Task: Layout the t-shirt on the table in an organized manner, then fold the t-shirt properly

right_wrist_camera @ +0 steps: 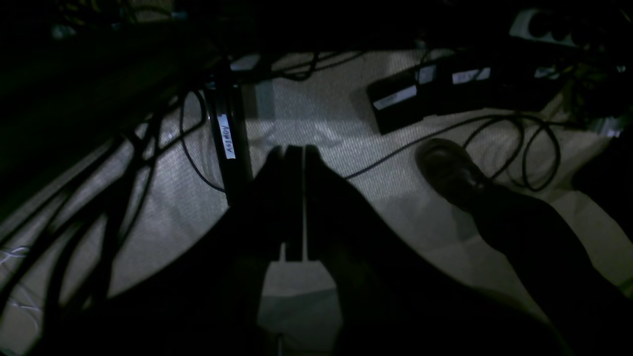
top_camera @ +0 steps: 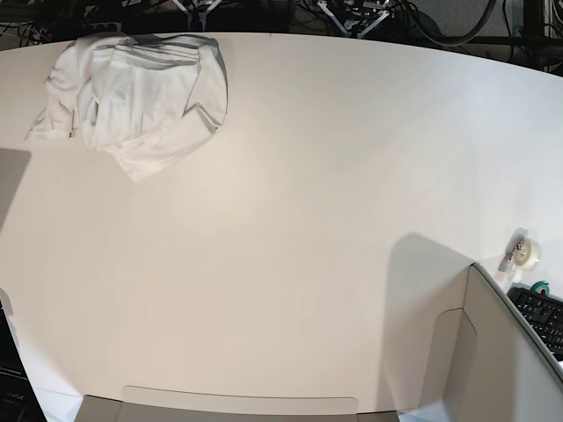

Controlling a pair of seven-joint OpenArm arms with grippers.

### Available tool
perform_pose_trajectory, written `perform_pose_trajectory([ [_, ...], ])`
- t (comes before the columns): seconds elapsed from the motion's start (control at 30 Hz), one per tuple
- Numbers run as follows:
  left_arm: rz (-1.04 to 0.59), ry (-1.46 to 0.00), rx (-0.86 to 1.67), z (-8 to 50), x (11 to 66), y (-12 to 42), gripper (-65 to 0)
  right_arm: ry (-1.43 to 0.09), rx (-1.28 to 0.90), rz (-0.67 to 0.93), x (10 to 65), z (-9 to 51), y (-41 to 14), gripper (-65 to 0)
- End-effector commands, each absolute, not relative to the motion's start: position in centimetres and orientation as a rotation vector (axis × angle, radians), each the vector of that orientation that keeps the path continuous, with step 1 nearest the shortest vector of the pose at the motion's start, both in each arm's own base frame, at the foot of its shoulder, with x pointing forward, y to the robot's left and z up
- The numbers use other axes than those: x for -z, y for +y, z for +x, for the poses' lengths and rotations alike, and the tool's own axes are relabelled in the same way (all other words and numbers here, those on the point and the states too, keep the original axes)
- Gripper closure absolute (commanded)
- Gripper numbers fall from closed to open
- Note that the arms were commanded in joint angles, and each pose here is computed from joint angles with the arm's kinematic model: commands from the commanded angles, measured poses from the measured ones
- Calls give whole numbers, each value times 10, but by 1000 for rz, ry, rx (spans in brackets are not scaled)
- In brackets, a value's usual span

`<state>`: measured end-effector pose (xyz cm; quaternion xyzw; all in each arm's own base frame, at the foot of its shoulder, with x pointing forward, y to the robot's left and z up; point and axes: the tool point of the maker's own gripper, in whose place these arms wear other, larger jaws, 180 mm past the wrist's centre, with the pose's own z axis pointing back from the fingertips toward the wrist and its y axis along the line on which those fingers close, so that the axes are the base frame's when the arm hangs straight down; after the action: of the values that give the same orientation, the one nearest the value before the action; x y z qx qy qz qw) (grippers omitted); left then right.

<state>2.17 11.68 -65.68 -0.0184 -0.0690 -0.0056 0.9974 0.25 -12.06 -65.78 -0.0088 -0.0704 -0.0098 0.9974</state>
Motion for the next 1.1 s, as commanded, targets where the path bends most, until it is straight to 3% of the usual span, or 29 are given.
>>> perform_pose_trajectory([
  [0.0, -40, -158, 14, 24, 655, 115, -3, -161, 20, -19, 656, 5, -122, 0],
  [0.27, -37, -146, 16, 6, 643, 116, -3, -181, 18, -35, 648, -15, -132, 0],
  [1.07, -40, -322, 30, -23, 553, 116, -3, -370, -52, -104, 571, -39, -173, 0],
])
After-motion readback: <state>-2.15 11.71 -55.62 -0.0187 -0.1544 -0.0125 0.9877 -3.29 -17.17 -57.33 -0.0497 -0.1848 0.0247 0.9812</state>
